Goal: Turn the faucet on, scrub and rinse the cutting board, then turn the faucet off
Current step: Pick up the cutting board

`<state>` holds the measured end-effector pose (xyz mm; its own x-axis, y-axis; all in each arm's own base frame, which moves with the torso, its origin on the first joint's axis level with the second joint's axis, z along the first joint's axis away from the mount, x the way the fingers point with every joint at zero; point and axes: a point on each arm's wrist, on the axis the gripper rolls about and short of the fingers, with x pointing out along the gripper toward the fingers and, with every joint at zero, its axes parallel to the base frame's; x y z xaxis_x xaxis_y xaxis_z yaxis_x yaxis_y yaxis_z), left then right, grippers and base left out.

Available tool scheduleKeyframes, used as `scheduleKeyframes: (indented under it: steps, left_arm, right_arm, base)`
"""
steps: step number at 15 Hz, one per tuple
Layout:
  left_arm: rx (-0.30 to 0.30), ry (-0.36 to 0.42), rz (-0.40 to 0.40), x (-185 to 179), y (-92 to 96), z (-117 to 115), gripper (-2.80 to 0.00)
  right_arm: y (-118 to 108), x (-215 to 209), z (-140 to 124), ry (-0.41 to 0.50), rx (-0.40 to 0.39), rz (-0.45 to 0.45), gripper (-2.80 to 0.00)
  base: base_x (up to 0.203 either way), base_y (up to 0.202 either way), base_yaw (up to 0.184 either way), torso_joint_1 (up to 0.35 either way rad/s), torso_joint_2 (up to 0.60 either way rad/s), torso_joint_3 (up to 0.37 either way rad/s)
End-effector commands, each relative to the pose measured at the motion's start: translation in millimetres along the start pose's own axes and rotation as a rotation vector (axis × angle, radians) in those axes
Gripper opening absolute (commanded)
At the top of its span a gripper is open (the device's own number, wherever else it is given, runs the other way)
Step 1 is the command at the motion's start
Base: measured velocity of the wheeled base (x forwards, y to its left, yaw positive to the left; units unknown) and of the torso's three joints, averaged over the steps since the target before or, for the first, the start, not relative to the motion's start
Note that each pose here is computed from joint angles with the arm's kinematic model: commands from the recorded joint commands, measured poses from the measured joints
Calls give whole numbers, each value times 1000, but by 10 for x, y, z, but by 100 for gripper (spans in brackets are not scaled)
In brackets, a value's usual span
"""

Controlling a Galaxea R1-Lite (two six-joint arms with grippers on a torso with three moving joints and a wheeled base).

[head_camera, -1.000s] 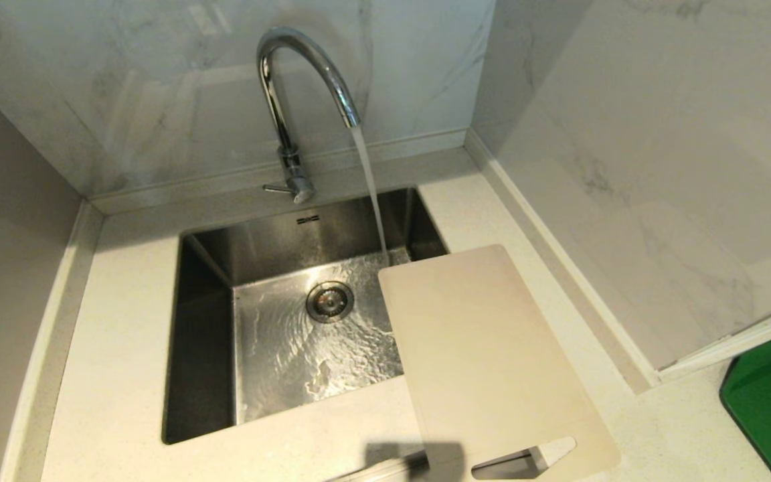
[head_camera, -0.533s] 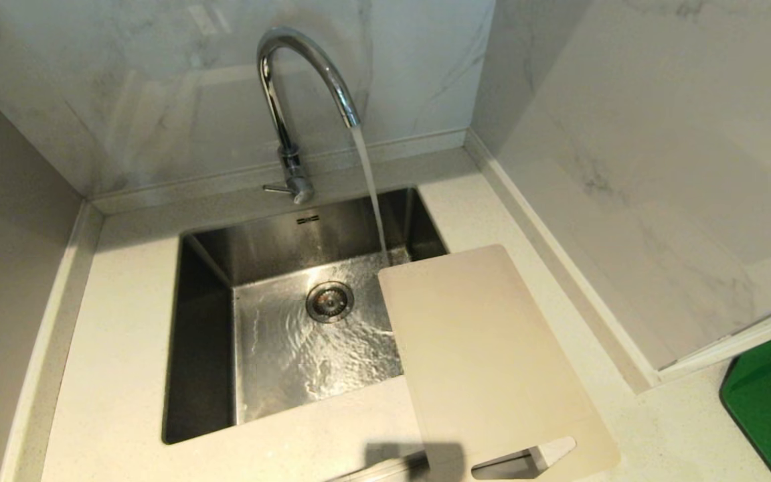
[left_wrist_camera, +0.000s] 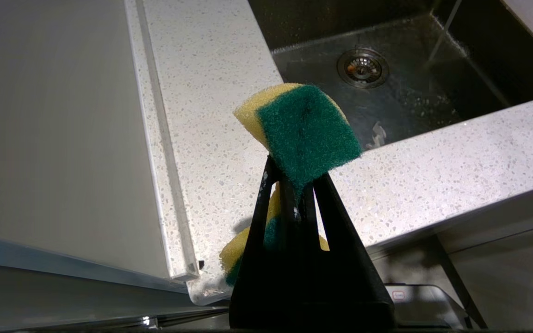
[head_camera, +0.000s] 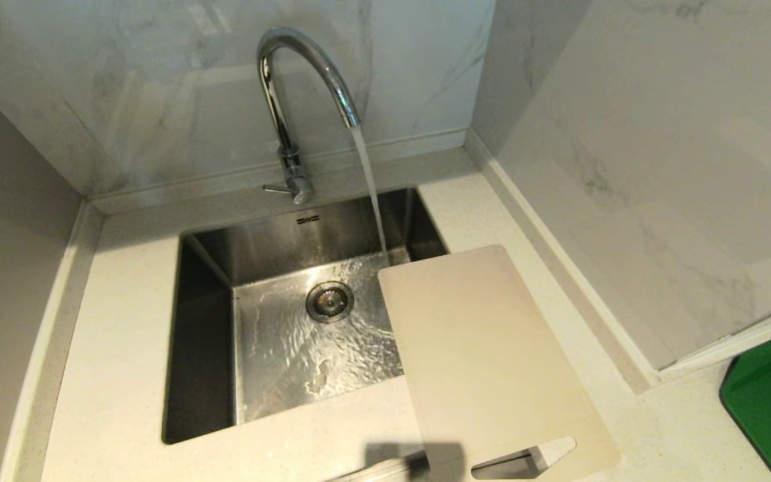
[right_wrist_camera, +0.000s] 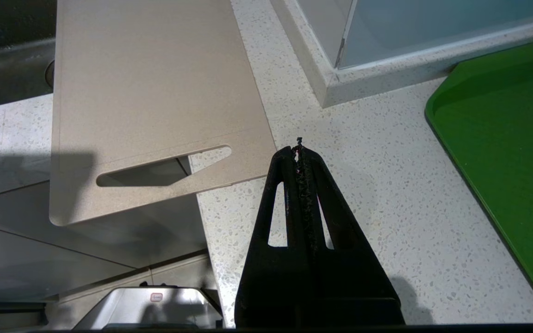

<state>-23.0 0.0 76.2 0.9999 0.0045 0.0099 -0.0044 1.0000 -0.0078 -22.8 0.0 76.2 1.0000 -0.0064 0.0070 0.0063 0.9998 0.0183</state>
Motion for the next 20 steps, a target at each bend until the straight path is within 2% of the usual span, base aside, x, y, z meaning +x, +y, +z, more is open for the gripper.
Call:
scheduleKeyframes:
  steps: [1,20]
  left_arm:
    - [-2,2,0,2,0,-4,-280]
    - [-3,2,0,2,0,-4,-280]
  right_arm:
    - [0,2,-2,1,0,0,-280]
    - [0,0,1,-1,-2,2,-280]
  base:
    - [0,0,0,0,0,0]
    - [0,0,0,0,0,0]
